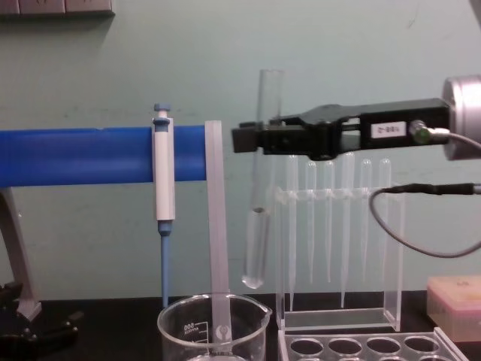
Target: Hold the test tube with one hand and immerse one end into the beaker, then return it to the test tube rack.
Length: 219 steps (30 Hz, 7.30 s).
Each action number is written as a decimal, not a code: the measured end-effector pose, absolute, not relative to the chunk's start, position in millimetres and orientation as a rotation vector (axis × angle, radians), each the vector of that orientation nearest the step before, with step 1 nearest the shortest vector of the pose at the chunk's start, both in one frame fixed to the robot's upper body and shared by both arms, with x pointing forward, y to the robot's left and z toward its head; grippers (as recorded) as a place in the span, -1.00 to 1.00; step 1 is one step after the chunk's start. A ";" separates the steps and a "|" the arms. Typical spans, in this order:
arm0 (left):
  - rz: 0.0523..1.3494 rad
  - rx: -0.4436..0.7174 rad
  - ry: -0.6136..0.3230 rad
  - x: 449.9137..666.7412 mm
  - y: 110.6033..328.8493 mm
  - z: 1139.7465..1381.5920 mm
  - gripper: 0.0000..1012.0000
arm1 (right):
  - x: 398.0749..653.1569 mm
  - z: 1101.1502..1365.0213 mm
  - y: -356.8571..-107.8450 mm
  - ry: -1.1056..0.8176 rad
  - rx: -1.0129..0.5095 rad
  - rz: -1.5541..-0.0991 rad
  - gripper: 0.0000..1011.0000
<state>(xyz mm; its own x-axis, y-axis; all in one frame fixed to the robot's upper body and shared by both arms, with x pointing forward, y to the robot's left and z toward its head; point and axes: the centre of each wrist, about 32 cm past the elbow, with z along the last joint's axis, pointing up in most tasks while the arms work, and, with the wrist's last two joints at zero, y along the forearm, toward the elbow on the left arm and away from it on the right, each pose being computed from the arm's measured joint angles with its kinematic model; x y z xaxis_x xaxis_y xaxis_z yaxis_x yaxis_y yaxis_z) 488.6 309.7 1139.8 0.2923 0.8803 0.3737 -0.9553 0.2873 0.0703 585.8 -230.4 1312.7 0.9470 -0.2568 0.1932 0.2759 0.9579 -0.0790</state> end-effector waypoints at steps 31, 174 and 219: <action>1.248 0.304 -0.285 488.6 309.7 1139.8 0.98 | 602.2 1243.9 -196.0 -0.212 -0.129 -0.199 -0.55; 1.248 0.304 -0.285 488.6 309.7 1139.8 0.98 | 600.7 1215.8 -195.5 -0.168 -0.145 -0.199 -0.55; 1.248 0.304 -0.285 488.6 309.7 1139.8 0.98 | 600.7 1215.7 -195.5 -0.168 -0.145 -0.199 -0.55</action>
<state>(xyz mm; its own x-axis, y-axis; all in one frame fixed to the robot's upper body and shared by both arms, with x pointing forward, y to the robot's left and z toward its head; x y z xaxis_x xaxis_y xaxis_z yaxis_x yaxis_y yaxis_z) 488.6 309.7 1139.8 0.2923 0.8803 0.3737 -0.9553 0.2873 0.0702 600.7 -195.5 1215.7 0.9663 -0.1840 0.1802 0.2083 0.9698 -0.1265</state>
